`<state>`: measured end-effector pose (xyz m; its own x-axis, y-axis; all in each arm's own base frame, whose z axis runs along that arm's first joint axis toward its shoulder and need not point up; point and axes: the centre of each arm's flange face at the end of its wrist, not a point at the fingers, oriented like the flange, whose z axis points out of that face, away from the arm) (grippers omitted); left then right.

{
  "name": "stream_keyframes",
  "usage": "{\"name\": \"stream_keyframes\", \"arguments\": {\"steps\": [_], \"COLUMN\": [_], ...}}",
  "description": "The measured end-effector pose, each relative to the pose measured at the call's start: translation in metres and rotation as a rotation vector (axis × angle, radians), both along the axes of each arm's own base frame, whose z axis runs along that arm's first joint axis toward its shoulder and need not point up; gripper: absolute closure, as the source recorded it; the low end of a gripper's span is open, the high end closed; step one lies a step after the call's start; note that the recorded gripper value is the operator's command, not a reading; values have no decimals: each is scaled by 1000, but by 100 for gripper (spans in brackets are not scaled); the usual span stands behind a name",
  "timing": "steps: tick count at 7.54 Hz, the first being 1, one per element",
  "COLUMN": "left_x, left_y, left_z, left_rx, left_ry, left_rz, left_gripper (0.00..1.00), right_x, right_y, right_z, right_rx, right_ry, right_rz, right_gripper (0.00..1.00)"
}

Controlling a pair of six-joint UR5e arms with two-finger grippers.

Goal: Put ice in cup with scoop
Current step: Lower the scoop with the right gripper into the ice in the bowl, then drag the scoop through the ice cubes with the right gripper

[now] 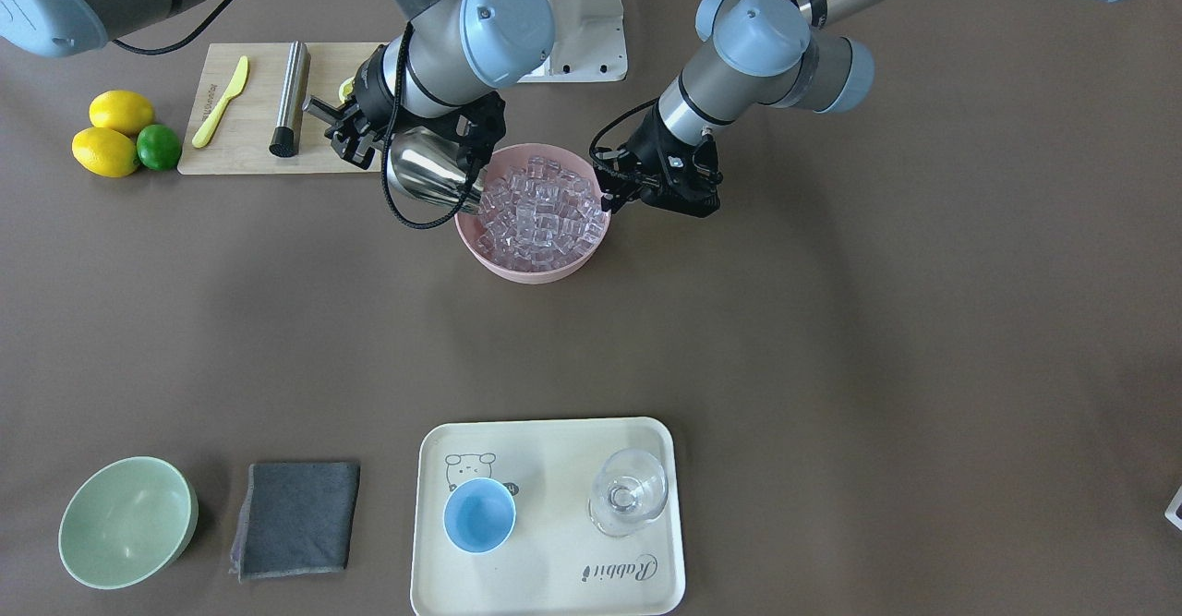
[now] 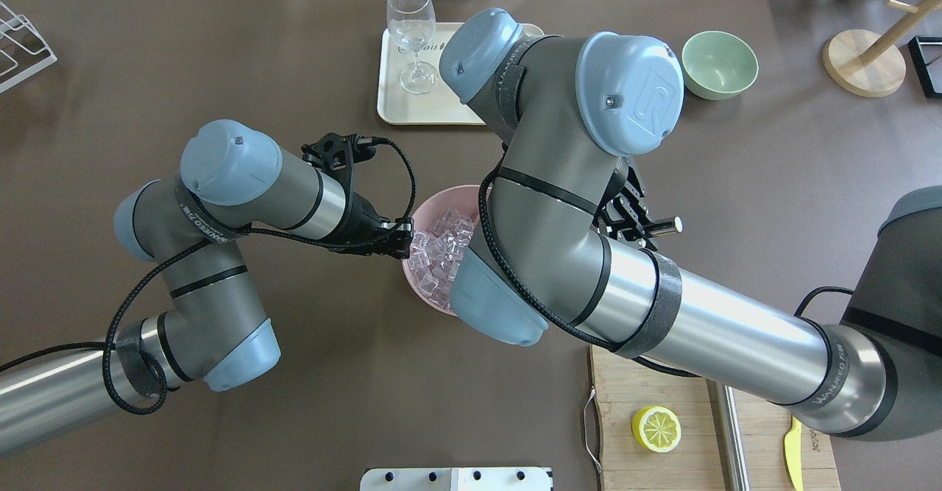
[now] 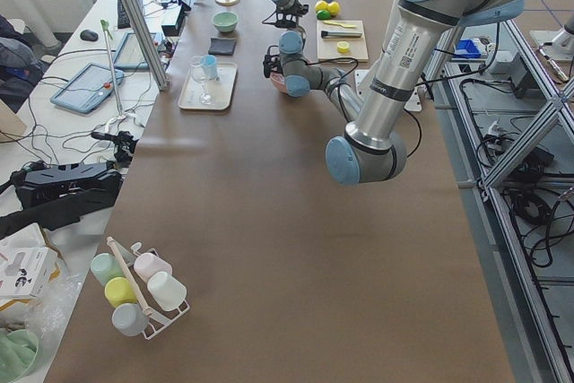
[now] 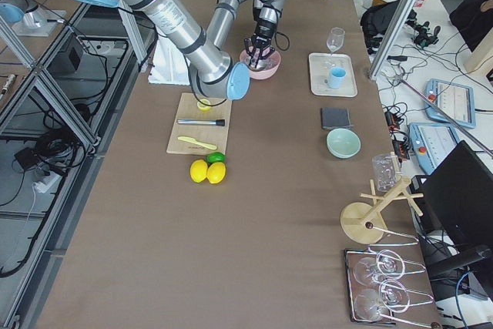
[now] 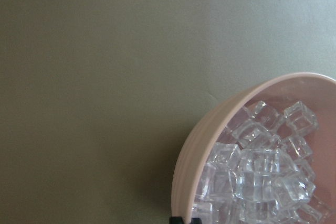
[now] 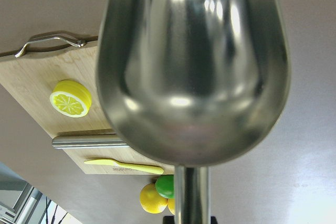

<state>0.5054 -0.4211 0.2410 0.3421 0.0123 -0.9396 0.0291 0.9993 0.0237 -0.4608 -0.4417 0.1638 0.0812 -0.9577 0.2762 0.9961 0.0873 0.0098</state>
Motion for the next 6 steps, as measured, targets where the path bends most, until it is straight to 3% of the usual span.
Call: {"name": "stream_keyframes", "arguments": {"steps": [6], "left_x": [0], "left_y": [0], "left_z": [0], "left_rx": [0], "left_ry": [0], "left_rz": [2], "left_gripper": [92], "right_x": [-36], "right_y": [-20], "right_z": [2], "right_rx": [47], "right_ry": [-36], "right_rz": [1], "right_gripper": [100]}}
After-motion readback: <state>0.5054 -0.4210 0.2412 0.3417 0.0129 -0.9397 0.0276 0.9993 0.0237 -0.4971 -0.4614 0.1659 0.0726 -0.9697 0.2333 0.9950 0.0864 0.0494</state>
